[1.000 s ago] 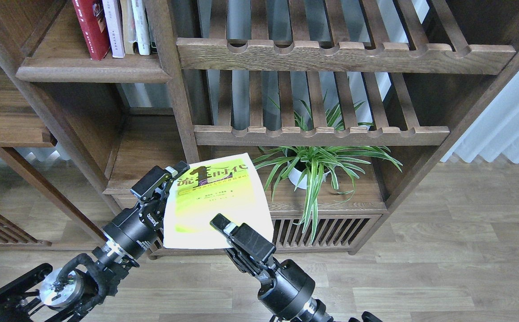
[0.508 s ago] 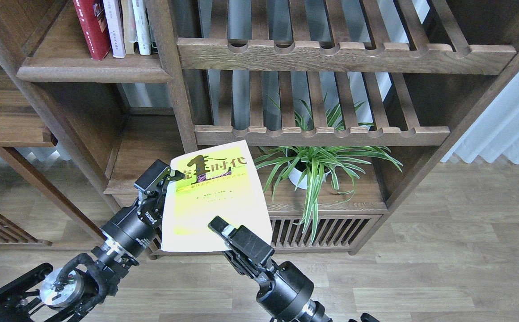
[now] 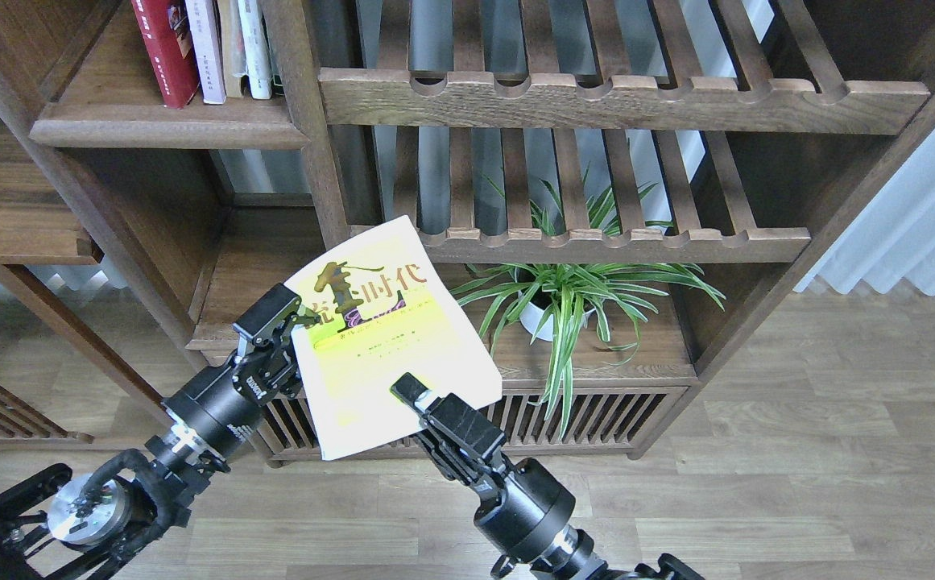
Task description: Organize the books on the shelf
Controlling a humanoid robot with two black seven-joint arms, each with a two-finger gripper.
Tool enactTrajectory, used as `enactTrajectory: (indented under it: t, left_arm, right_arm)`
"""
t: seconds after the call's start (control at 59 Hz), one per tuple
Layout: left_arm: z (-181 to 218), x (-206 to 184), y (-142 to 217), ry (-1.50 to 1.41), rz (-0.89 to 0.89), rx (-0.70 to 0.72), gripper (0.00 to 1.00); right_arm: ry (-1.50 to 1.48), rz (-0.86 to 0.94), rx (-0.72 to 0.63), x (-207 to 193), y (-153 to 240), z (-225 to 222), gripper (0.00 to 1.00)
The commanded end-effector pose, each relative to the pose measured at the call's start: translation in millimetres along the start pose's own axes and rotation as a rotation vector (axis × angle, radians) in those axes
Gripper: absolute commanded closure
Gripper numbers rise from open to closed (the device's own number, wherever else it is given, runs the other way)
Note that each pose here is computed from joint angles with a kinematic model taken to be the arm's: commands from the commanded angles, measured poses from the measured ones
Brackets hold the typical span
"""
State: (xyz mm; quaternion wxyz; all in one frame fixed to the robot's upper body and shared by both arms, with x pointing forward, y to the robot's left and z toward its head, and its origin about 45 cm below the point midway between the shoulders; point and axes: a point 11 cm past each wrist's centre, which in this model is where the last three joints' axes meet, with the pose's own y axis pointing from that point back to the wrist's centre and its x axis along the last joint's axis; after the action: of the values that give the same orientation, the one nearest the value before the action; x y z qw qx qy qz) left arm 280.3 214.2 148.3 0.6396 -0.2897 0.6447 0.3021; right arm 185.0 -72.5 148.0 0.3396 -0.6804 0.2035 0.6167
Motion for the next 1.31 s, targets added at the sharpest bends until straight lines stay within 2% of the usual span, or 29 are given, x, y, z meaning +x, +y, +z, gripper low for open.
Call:
enactTrajectory:
  t: [0.0,0.085,0.102,0.119,0.136,0.153,0.169,0.203,0.254,0.475,0.746,0.881,1.288]
  left_arm:
    - [4.7,0.0,3.4,-0.012,0.009,-0.004,0.89]
    - [5.2,0.4,4.5,-0.014,0.012,-0.004,0.90]
    - [5.5,0.4,4.8,-0.015,0.013,-0.003,0.90]
    - [5.5,0.4,4.8,-0.015,0.013,-0.002,0.90]
    - [6.3,0.4,5.5,-0.017,0.015,-0.003,0.90]
    - [6.3,0.4,5.5,-0.017,0.015,-0.003,0.90]
    - [7.0,0.4,6.1,-0.020,0.017,-0.002,0.90]
    - [8.5,0.6,7.8,-0.025,0.021,-0.001,0.91]
    - [11.1,0.5,10.2,-0.035,0.027,0.000,0.91]
    - [31.2,2.3,32.4,-0.145,0.091,0.008,0.91]
    - [85.7,-6.2,92.3,-0.435,0.258,0.005,0.91]
    - [102.9,-15.2,107.7,-0.541,0.306,0.012,0.91]
    - [175.0,-93.5,143.9,-0.868,0.412,-0.020,0.91]
  right_arm:
    - [0.006,0.006,0.003,1.9,0.4,-1.6,0.62]
    - [0.017,0.010,-0.004,3.1,0.6,-1.1,0.51]
    - [0.027,0.012,-0.010,3.8,0.1,-1.8,0.44]
    - [0.031,0.012,-0.012,4.1,-0.1,-1.9,0.41]
    - [0.049,0.013,-0.016,4.7,-1.9,-5.0,0.33]
    - [0.053,0.012,-0.018,4.6,-2.5,-5.7,0.30]
    - [0.076,0.008,-0.031,4.0,-5.7,-8.8,0.21]
    - [0.116,0.033,-0.035,6.3,-6.4,-19.9,0.09]
    - [0.141,0.067,-0.017,9.1,-3.9,-32.3,0.03]
    - [0.190,0.133,0.069,19.3,11.6,-69.0,0.02]
    - [0.176,0.114,0.097,16.7,7.3,-69.7,0.02]
    - [0.167,0.111,0.103,17.3,3.7,-68.3,0.02]
    - [0.160,0.113,0.100,20.9,0.2,-65.4,0.02]
